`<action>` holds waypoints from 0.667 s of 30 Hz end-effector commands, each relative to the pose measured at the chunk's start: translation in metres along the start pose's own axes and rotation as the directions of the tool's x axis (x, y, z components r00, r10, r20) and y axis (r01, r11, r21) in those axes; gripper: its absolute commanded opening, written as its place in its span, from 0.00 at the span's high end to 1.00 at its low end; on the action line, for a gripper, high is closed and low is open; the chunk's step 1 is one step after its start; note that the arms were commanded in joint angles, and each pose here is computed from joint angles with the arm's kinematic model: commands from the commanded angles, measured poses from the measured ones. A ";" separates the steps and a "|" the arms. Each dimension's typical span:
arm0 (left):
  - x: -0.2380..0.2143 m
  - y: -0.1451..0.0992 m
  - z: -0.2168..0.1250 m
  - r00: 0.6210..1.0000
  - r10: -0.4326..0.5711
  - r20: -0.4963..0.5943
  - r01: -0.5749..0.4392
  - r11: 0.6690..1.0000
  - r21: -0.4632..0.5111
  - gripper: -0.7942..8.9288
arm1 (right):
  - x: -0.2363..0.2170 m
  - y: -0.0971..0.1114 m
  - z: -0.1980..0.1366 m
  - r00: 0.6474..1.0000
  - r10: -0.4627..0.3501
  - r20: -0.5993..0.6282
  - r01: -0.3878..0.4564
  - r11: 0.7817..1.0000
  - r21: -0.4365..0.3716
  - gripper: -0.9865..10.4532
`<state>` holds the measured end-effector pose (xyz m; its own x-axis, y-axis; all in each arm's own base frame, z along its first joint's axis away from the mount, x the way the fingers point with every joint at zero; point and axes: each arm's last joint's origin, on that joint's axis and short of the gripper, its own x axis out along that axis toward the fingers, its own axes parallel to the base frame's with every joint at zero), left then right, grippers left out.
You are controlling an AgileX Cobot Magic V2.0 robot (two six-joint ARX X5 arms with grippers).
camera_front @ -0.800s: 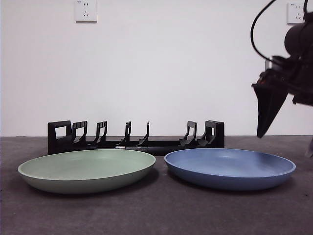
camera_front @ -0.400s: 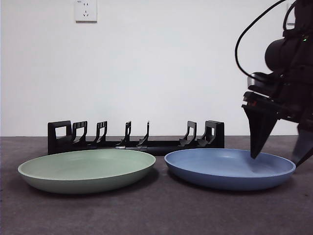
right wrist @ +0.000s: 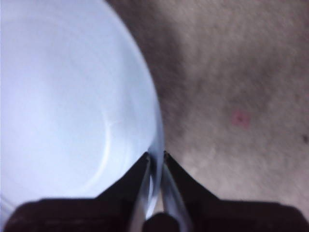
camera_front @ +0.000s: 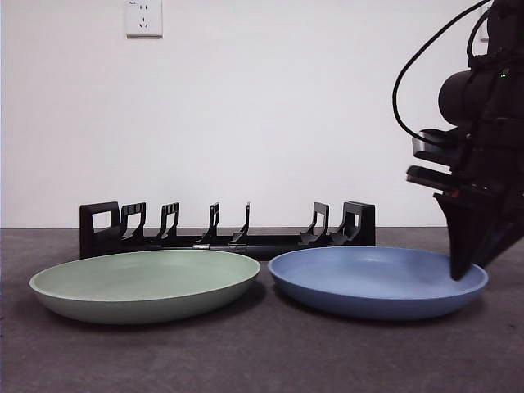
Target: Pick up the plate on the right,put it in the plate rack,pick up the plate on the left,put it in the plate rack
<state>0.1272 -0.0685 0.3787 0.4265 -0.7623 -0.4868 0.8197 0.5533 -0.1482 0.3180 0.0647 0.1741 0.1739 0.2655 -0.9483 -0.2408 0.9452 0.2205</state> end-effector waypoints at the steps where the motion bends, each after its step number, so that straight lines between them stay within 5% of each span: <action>1: 0.001 -0.002 0.001 1.000 -0.014 -0.002 0.014 0.999 0.039 0.24 | 0.001 0.000 0.000 1.000 -0.008 -0.005 0.008 1.000 -0.004 0.93; 12: 0.022 -0.018 0.003 0.994 -0.074 -0.080 0.095 0.944 0.315 0.24 | -0.076 0.018 0.008 0.994 -0.002 0.112 0.008 0.998 -0.059 0.93; 20: 0.057 -0.029 0.009 0.988 0.037 -0.148 0.050 0.836 0.546 0.24 | -0.154 0.040 0.013 0.974 0.105 0.201 -0.083 0.990 -0.115 0.93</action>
<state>0.1302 -0.1263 0.3630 0.3781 -0.6913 -0.6158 0.9258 0.2847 0.2489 0.2945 0.0632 0.3286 0.3394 0.3805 -0.8603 -0.3478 0.9005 0.2611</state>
